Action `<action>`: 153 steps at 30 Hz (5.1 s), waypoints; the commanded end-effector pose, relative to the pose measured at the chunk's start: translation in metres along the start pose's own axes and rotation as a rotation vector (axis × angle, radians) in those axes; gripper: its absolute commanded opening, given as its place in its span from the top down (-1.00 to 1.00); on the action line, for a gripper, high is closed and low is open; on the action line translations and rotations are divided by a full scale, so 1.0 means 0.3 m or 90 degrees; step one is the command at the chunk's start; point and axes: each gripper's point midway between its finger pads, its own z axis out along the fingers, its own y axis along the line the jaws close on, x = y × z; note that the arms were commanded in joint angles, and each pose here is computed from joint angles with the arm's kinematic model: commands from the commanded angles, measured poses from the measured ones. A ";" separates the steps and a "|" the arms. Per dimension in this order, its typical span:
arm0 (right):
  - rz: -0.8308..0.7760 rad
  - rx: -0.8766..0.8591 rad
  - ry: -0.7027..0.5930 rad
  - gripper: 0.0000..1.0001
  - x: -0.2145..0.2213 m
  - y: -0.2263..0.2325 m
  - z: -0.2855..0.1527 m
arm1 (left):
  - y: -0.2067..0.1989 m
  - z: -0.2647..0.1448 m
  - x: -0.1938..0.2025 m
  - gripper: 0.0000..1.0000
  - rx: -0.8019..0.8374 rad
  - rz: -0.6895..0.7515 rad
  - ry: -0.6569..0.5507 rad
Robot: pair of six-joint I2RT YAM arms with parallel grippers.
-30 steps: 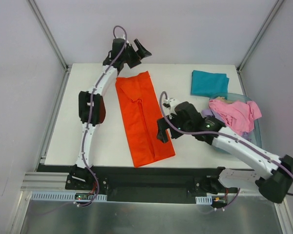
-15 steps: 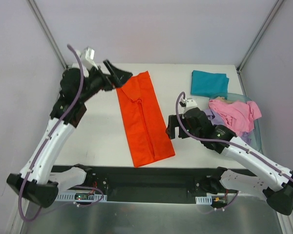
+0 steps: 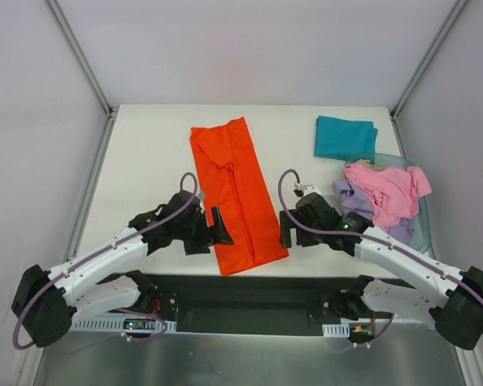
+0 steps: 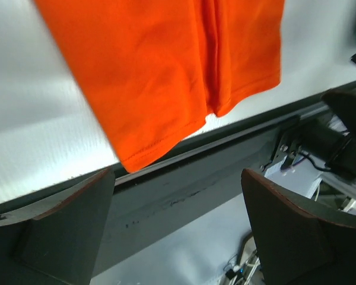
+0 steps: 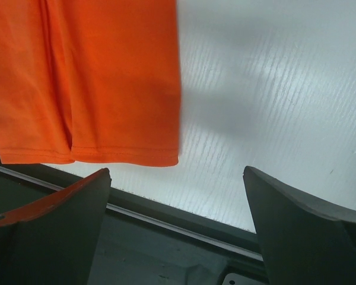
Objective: Fold and stack the t-shirts
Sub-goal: Grab the bottom of the folded rectangular tshirt with both arms, then fold the folded rectangular tshirt in 1/3 of the way
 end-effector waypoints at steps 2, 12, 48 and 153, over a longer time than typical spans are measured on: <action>0.055 0.013 0.032 -0.98 0.019 -0.006 0.013 | -0.001 0.068 0.123 -0.63 -0.049 -0.013 0.095; 0.084 -0.024 0.115 -0.90 0.071 0.007 0.051 | 0.083 0.168 0.217 0.23 -0.147 -0.031 0.205; 0.059 -0.046 0.232 0.58 0.155 0.014 0.188 | 0.107 0.176 0.245 1.00 -0.190 -0.042 0.237; 0.000 -0.081 0.052 -0.86 -0.664 0.094 0.480 | 0.200 0.125 -0.767 -0.52 -0.205 0.000 -0.111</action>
